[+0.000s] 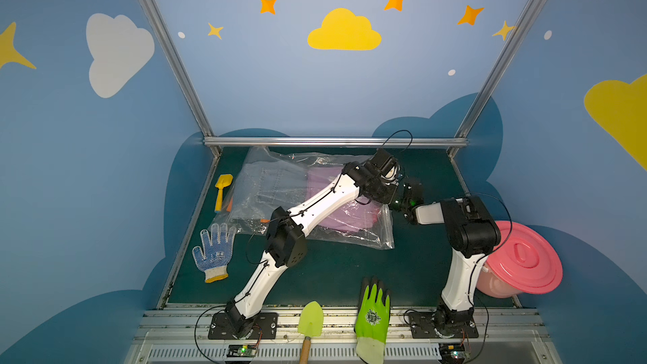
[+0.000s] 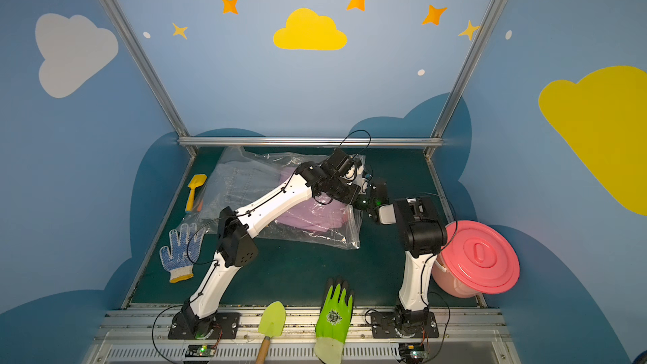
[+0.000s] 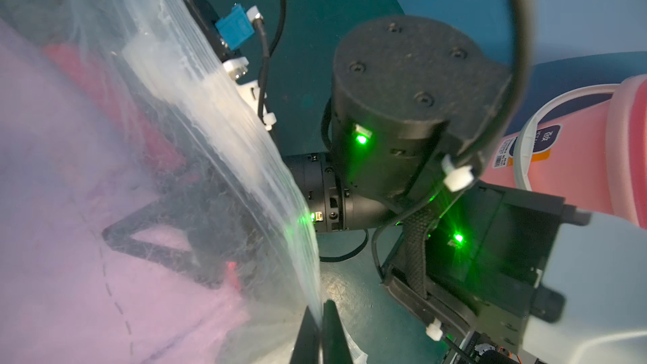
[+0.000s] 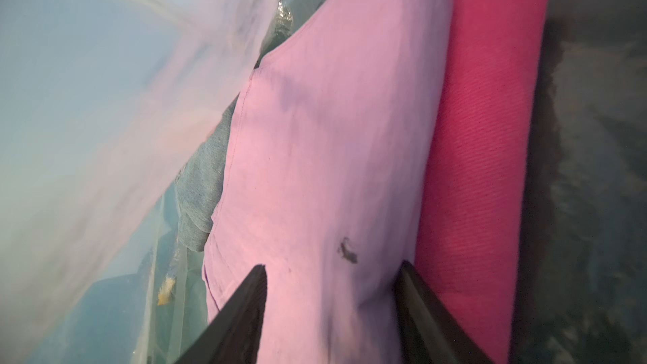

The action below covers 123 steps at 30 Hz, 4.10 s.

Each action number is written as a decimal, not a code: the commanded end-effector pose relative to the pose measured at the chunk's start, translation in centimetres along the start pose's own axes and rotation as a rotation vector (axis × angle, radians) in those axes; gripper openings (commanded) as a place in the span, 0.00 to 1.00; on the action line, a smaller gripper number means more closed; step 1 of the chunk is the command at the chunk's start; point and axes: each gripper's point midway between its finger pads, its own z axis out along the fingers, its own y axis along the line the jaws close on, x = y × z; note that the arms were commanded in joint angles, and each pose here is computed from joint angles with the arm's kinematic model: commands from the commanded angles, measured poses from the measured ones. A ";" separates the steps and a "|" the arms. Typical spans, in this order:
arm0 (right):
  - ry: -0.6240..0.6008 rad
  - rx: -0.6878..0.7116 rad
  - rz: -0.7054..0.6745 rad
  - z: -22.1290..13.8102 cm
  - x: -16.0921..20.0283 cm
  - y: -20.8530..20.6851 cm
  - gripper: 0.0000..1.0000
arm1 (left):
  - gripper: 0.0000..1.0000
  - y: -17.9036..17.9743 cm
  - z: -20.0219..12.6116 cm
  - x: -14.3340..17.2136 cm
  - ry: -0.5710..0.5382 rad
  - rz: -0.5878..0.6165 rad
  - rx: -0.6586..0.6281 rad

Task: Take the trousers out of the vacuum bag
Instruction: Take out the trousers from the vacuum bag.

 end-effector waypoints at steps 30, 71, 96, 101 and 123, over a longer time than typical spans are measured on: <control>0.153 -0.155 0.076 3.5 3.5 1.7 0.26 | 0.05 -2.7 -1.5 -0.7 -0.033 0.042 0.063; 0.021 -0.031 0.079 -5.3 1.5 2.8 0.26 | 0.05 -1.4 -2.1 -1.0 -0.055 0.041 0.017; 0.056 -0.156 0.106 -1.1 0.7 0.5 0.50 | 0.05 -1.5 -2.4 -1.1 -0.057 0.051 0.012; 0.049 -0.096 0.082 -1.7 0.1 -0.1 0.53 | 0.05 -1.7 -2.4 -1.0 -0.053 0.051 0.023; 0.236 -0.222 0.037 0.8 2.2 1.7 0.41 | 0.05 -1.9 -2.4 -0.9 -0.049 0.056 0.030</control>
